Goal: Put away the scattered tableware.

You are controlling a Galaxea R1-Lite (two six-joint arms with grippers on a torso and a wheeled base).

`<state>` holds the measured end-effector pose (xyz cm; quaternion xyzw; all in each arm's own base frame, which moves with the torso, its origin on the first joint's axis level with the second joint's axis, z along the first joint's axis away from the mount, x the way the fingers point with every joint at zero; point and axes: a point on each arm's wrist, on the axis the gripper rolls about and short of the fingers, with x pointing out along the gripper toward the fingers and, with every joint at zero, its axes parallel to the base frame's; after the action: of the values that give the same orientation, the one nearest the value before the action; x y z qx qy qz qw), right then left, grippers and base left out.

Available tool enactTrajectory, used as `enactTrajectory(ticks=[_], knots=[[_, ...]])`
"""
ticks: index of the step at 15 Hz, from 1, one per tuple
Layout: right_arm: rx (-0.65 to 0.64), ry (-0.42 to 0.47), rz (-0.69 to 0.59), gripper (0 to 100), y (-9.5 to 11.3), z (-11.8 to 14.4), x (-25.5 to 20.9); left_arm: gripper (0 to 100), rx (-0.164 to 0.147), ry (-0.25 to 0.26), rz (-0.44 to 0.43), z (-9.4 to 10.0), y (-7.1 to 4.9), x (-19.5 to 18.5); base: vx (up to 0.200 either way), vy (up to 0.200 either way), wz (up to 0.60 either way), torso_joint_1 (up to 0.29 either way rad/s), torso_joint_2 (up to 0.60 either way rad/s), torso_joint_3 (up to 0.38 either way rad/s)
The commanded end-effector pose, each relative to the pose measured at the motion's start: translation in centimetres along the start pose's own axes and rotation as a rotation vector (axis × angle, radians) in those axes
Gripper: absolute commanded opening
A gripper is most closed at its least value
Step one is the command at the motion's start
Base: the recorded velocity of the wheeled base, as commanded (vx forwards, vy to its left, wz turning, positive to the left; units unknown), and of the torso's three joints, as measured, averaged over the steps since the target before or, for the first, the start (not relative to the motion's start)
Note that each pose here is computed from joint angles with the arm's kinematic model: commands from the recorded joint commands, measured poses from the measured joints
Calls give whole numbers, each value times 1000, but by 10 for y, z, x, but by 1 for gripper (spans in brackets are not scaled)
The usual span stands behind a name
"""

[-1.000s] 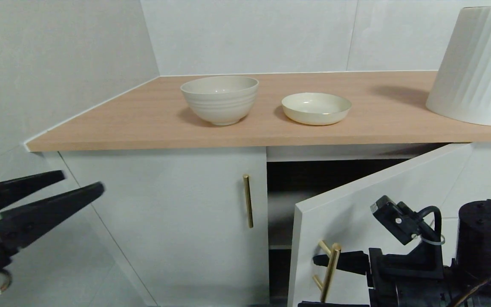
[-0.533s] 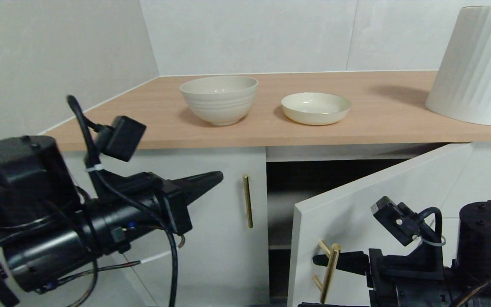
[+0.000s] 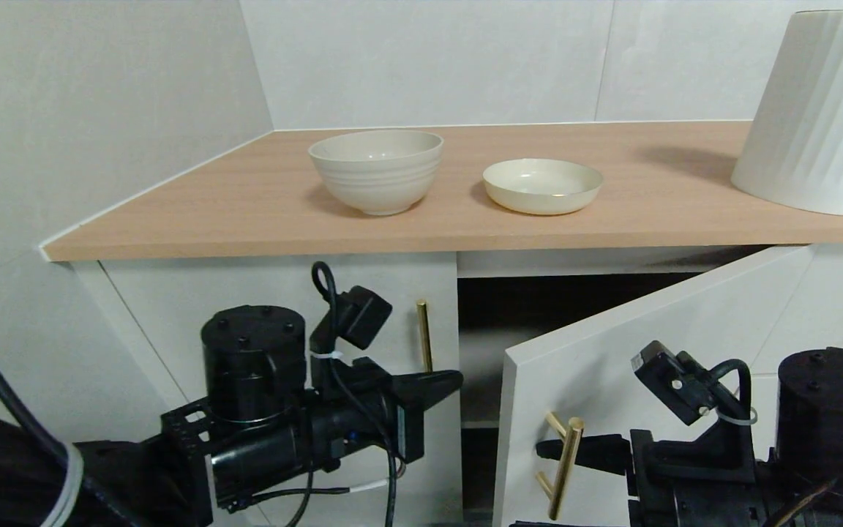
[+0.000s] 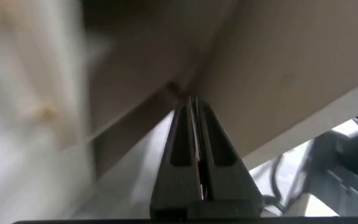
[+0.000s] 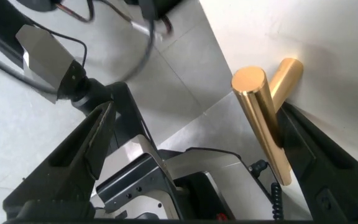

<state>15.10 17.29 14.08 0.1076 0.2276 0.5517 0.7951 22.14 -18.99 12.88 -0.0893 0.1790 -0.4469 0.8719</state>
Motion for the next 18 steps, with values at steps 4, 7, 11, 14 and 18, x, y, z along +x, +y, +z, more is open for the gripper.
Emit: enactTrajectory(ticks=[4,7,11,14,18], knots=[[7,4,-12,100,-3,-1,0,0,18,57,-85,-14,-20,35,0,0,0,0,0,0],[7,-1,-25,100,-5,-1,-1,0,20,44,-84,-20,-17,44,0,0,0,0,0,0],[11,-44,-101,100,-15,1,-19,0,32,5,-106,-20,-22,47,0,0,0,0,0,0],[-52,-33,-178,100,-26,-7,-33,0,29,13,-106,-23,-22,49,0,0,0,0,0,0],[-136,-15,-413,100,-23,-32,-54,0,38,-28,-99,-21,-25,47,0,0,0,0,0,0]])
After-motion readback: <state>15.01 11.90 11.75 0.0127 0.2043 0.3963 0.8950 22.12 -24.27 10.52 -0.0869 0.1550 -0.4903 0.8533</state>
